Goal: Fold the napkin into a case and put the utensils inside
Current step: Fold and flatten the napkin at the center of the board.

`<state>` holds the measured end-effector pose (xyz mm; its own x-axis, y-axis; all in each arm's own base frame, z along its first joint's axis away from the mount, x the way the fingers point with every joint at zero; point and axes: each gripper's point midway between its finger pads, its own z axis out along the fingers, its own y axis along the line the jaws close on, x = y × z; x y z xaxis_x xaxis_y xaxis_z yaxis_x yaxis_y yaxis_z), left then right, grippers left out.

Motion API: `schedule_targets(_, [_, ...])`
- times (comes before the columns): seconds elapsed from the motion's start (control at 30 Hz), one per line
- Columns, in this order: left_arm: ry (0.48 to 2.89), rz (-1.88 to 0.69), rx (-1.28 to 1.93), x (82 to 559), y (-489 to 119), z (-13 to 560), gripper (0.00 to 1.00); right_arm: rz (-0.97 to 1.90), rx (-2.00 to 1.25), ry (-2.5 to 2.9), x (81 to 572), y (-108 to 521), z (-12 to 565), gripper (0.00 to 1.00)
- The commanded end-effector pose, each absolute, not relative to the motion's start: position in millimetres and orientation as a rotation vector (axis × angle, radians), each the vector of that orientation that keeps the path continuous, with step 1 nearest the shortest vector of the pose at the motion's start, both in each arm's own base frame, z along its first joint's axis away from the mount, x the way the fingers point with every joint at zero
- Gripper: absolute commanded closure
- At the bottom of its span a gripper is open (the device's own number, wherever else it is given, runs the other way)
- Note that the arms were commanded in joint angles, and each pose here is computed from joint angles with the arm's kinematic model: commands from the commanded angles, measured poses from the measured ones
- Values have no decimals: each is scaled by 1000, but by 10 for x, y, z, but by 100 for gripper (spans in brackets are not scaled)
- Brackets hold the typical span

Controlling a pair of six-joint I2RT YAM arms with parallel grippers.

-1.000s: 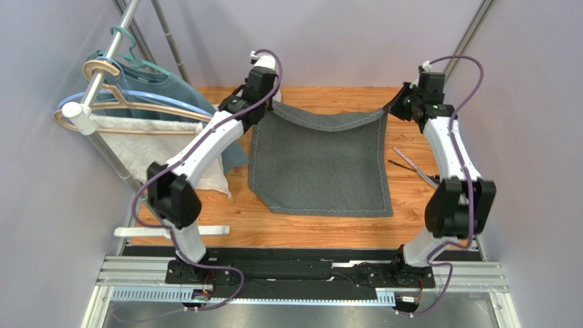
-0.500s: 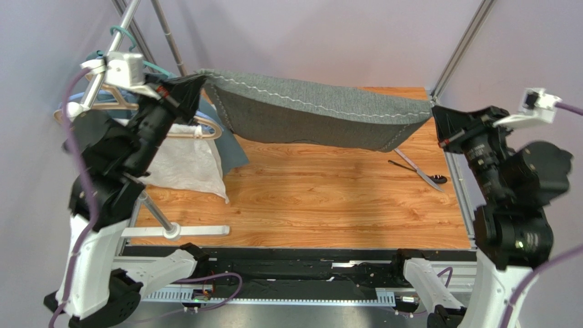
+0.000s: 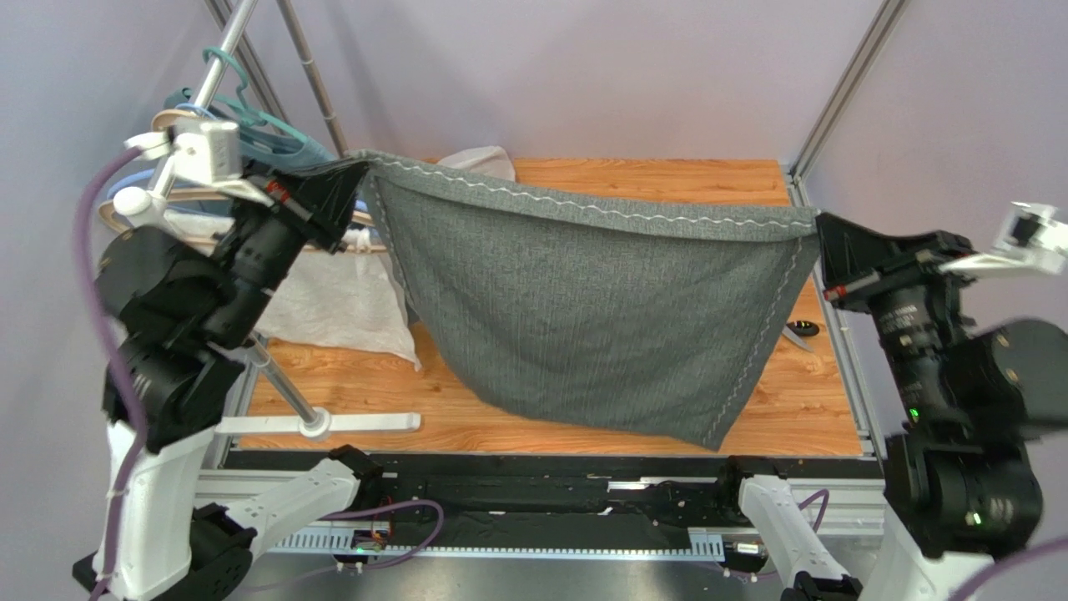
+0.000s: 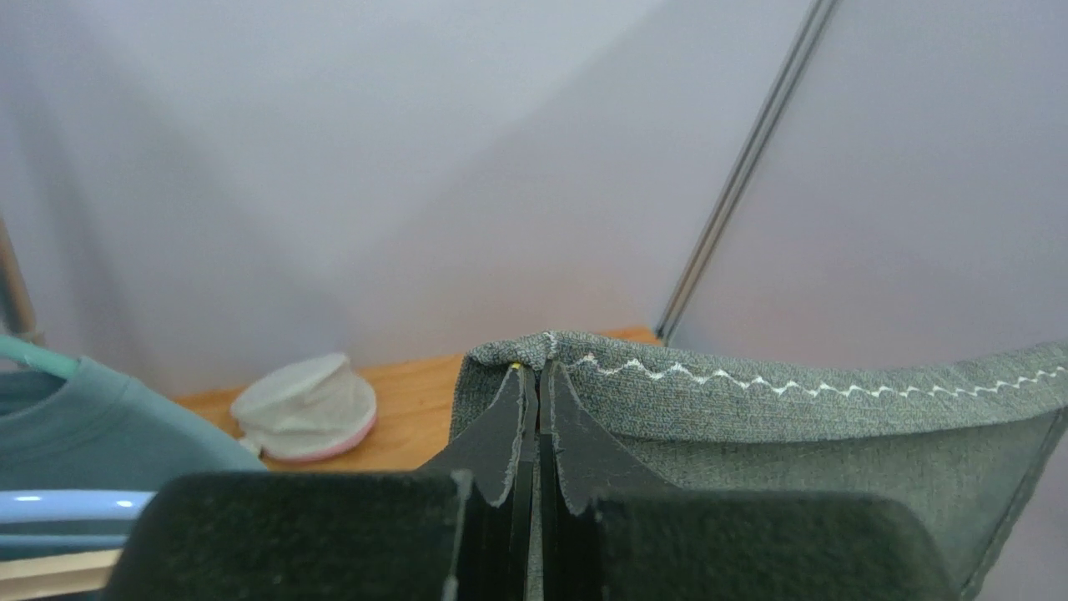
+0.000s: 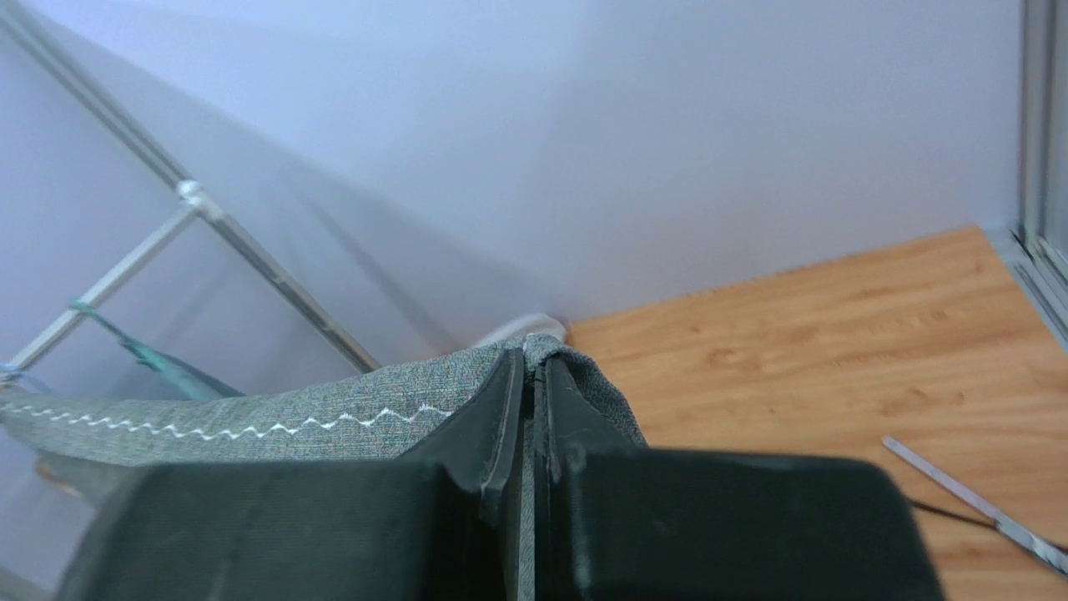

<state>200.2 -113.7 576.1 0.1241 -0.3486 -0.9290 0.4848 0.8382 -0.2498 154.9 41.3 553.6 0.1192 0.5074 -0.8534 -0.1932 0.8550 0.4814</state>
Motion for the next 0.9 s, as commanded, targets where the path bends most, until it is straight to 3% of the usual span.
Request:
schedule_targets(0.0, [1543,-489,45,2700,-1326,5188,100,378,378,1543,2318,161,4836,100])
schedule_targets(0.47, [1957,-96,0,4636,-1935,3115,100,280,427,1853,4322,-33,3205,100])
schedule_targets(0.67, [2010,20,-34,5190,-1865,2520,100,297,406,2011,4975,4,2514,100])
schedule_targets(0.87, [2052,34,-21,5436,-1846,2187,100,356,393,2078,5300,80,2262,100])
